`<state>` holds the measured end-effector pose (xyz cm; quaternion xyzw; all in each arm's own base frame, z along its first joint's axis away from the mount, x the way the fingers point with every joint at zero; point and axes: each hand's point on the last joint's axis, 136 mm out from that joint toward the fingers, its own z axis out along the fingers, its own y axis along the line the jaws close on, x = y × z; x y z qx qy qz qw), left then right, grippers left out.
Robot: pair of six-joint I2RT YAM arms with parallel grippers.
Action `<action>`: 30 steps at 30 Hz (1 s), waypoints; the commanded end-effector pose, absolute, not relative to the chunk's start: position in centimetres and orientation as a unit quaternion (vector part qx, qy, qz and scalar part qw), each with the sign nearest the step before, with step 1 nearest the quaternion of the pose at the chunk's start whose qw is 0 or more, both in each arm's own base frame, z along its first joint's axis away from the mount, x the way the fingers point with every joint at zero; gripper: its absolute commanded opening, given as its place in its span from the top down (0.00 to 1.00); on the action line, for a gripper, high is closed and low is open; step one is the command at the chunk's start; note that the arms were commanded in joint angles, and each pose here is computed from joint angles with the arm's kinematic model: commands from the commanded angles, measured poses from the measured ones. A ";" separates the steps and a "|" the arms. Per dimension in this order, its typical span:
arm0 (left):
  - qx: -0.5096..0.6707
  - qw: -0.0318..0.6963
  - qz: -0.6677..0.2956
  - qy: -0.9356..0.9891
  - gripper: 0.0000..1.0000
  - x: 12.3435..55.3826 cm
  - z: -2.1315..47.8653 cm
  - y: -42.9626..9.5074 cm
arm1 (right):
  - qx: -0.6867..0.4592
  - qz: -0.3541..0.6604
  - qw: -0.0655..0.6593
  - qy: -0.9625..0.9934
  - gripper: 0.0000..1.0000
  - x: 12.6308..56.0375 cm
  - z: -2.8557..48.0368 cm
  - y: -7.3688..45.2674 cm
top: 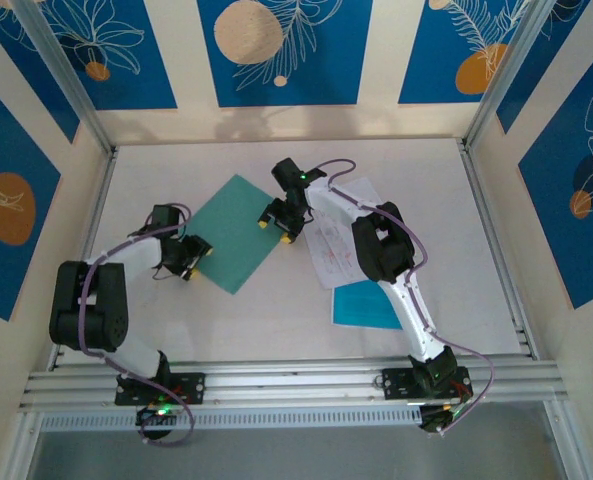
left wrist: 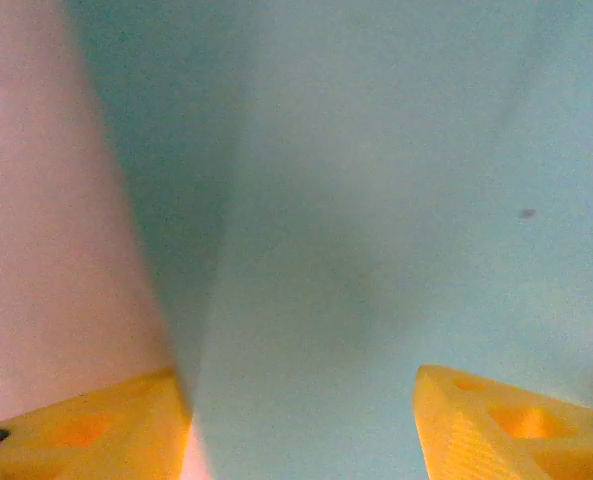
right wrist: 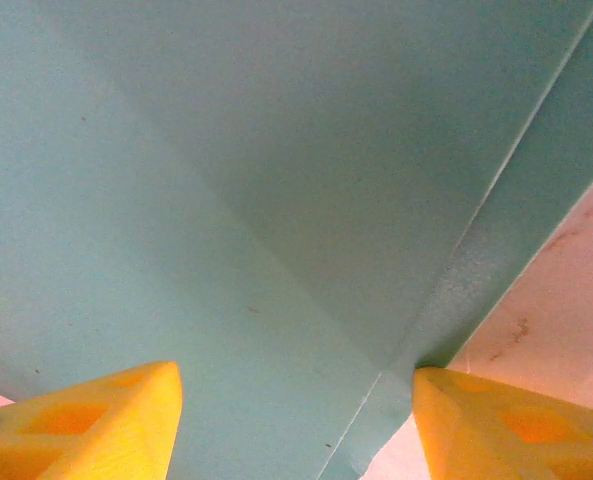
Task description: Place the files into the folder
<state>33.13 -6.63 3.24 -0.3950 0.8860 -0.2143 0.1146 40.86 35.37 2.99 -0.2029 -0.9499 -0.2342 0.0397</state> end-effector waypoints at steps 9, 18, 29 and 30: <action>-0.366 0.164 -0.304 0.864 0.43 34.9 6.1 -8.5 | -0.214 -0.179 0.086 -0.957 0.36 38.8 -0.9 33.4; -0.368 0.190 -0.339 0.845 0.51 35.1 7.8 -9.0 | -0.218 -0.192 0.087 -0.953 0.36 39.5 -0.7 33.2; -0.399 0.194 -0.367 0.818 1.00 35.2 8.9 -9.2 | -0.207 -0.242 0.075 -0.945 0.36 40.7 1.4 34.6; -0.404 0.193 -0.372 0.813 1.00 35.2 9.1 -9.2 | -0.207 -0.249 0.074 -0.943 0.36 40.9 1.8 34.7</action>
